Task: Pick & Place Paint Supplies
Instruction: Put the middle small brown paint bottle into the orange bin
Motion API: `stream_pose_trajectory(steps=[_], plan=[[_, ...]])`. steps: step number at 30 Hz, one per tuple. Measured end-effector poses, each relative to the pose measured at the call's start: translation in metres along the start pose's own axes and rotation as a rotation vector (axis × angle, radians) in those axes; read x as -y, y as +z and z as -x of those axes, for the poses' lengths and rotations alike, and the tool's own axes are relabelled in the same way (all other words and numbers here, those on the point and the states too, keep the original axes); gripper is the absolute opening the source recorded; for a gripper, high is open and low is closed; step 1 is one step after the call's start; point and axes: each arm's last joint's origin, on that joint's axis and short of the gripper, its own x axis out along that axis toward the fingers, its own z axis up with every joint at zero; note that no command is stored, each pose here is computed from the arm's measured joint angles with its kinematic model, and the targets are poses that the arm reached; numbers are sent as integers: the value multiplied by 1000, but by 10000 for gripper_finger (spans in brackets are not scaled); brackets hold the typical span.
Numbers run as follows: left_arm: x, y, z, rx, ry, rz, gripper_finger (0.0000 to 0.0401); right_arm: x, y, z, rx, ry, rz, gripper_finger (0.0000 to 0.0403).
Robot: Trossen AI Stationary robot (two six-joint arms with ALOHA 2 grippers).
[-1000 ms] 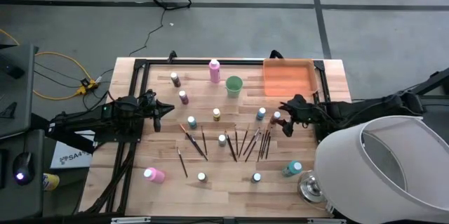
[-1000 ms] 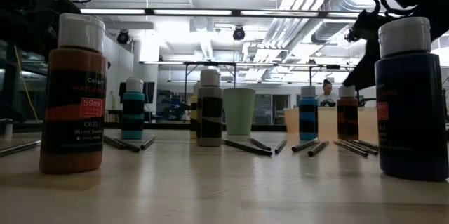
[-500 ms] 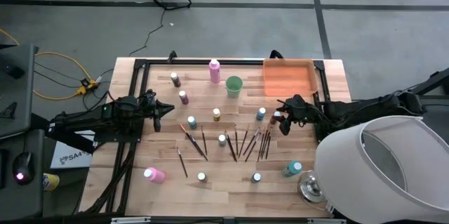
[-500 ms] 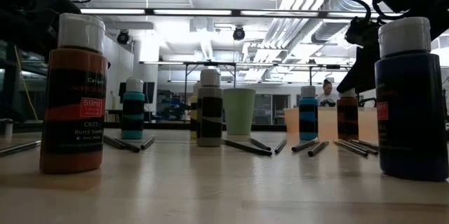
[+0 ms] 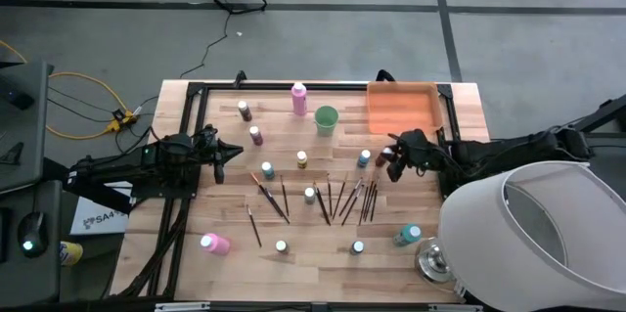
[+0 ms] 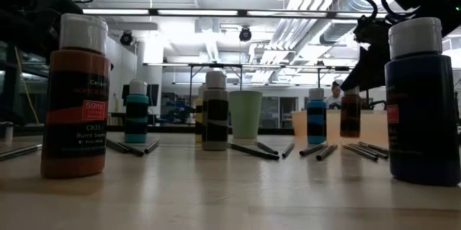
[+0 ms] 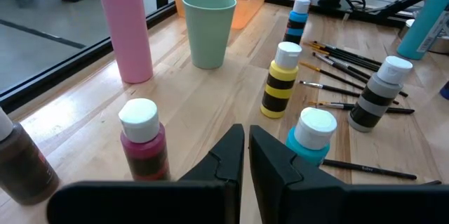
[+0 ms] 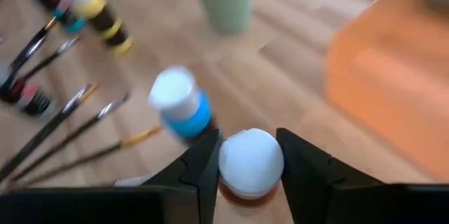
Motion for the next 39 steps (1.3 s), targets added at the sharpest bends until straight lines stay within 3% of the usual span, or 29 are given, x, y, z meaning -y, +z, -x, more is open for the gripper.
stream_pose_trajectory(steps=[7,12,17,24,30,39], plan=[[0,0,0,0,0,0,22,-1,37,15,106,-201,-16,115],[0,0,0,0,0,0,22,16,54,18,173,-397,-129,117],[0,0,0,0,0,0,22,38,55,16,176,-559,-273,129],[0,0,0,0,0,0,22,57,56,16,159,-678,-336,115],[0,0,0,0,0,0,22,77,47,22,118,-850,-472,133],[0,0,0,0,0,0,22,90,51,24,185,-942,-562,120]])
